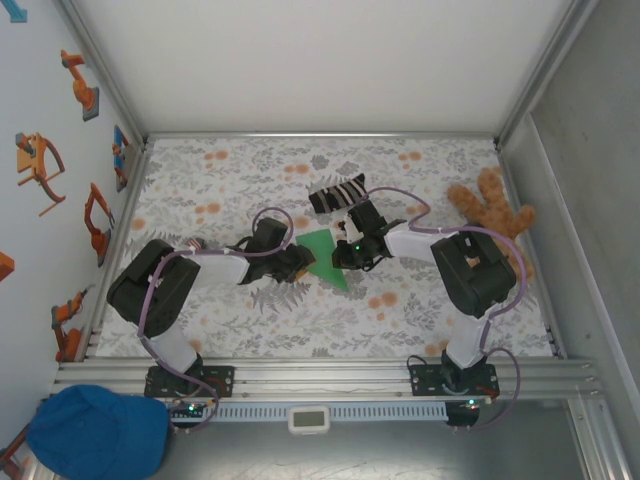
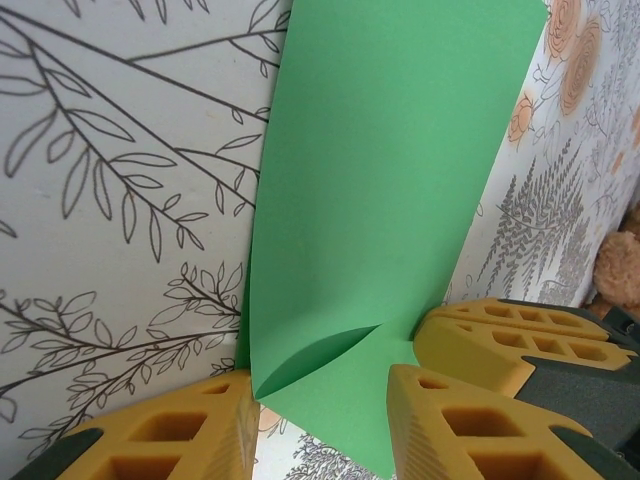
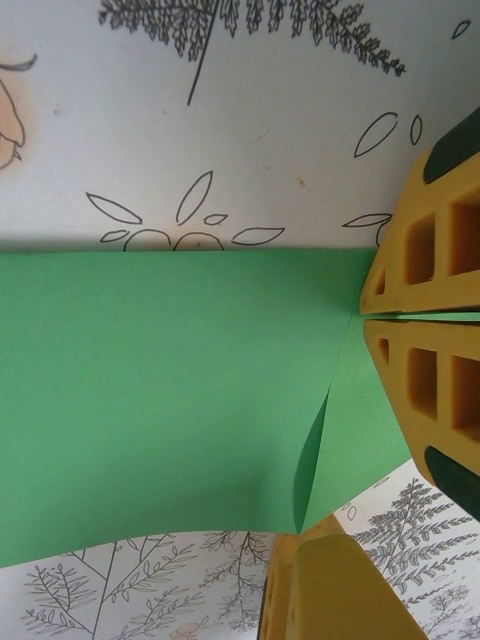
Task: Fold a paper plane with a square sheet of paper (pick it up from the middle)
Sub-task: Fourth fold the wing at the center of the table.
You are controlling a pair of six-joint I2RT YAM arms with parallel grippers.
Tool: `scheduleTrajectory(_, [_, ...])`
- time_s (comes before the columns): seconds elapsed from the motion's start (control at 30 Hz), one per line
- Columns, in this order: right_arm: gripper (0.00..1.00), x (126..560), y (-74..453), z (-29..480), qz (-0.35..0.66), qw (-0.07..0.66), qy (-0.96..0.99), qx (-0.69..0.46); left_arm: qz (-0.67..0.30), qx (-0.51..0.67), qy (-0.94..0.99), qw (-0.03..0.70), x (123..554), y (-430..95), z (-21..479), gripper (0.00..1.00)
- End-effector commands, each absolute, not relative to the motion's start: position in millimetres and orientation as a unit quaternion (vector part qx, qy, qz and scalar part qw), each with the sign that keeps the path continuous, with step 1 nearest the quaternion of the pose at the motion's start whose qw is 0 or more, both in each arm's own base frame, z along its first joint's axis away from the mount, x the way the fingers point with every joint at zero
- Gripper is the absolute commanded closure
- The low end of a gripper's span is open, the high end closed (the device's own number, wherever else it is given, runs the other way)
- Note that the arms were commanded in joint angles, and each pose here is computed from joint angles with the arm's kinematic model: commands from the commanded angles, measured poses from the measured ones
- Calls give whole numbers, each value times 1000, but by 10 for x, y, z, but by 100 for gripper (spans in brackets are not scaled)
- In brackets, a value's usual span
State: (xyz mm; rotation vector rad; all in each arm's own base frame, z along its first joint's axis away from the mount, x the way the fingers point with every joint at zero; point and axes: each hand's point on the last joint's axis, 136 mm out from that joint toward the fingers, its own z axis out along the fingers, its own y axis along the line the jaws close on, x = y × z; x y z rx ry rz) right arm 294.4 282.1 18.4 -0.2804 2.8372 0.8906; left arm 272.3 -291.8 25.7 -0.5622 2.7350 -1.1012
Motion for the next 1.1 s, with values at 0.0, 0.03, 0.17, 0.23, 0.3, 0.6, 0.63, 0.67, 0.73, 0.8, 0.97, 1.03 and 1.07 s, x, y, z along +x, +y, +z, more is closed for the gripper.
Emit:
scheduleTrajectory(0.0, [91, 2881, 2767, 61, 286, 61, 953, -81, -372, -193, 906, 64, 2735, -2943, 259, 62])
scheduleTrajectory(0.03, [91, 2876, 2766, 58, 286, 60, 953, -81, -383, -189, 902, 65, 2752, -2974, 290, 63])
scheduleTrajectory(0.17, [91, 2875, 2763, 53, 286, 61, 953, -81, -420, -175, 887, 76, 2813, -3079, 424, 69])
scheduleTrajectory(0.23, [92, 2877, 2757, 49, 285, 61, 953, -81, -429, -172, 883, 81, 2827, -3089, 456, 71])
scheduleTrajectory(0.3, [92, 2872, 2758, 52, 285, 61, 953, -81, -434, -174, 880, 83, 2837, -3078, 461, 72])
scheduleTrajectory(0.6, [92, 2876, 2759, 61, 285, 63, 953, -81, -427, -189, 882, 66, 2832, -3037, 283, 78])
scheduleTrajectory(0.63, [92, 2880, 2763, 72, 286, 64, 952, -82, -428, -188, 882, 65, 2834, -3044, 277, 79])
scheduleTrajectory(0.67, [92, 2885, 2765, 80, 287, 66, 952, -83, -428, -188, 882, 66, 2841, -3045, 275, 80])
scheduleTrajectory(0.73, [91, 2895, 2768, 95, 287, 69, 952, -84, -429, -188, 881, 64, 2845, -3048, 269, 83])
scheduleTrajectory(0.8, [91, 2907, 2772, 118, 289, 75, 951, -86, -428, -190, 881, 65, 2850, -3038, 267, 85])
scheduleTrajectory(0.97, [89, 2977, 2791, 244, 293, 102, 945, -98, -429, -193, 880, 71, 2858, -3004, 295, 90])
scheduleTrajectory(1.03, [87, 3017, 2796, 321, 294, 118, 943, -104, -426, -194, 881, 74, 2864, -2984, 300, 93])
scheduleTrajectory(1.07, [87, 3038, 2792, 355, 293, 126, 942, -106, -424, -194, 881, 75, 2864, -2974, 305, 94])
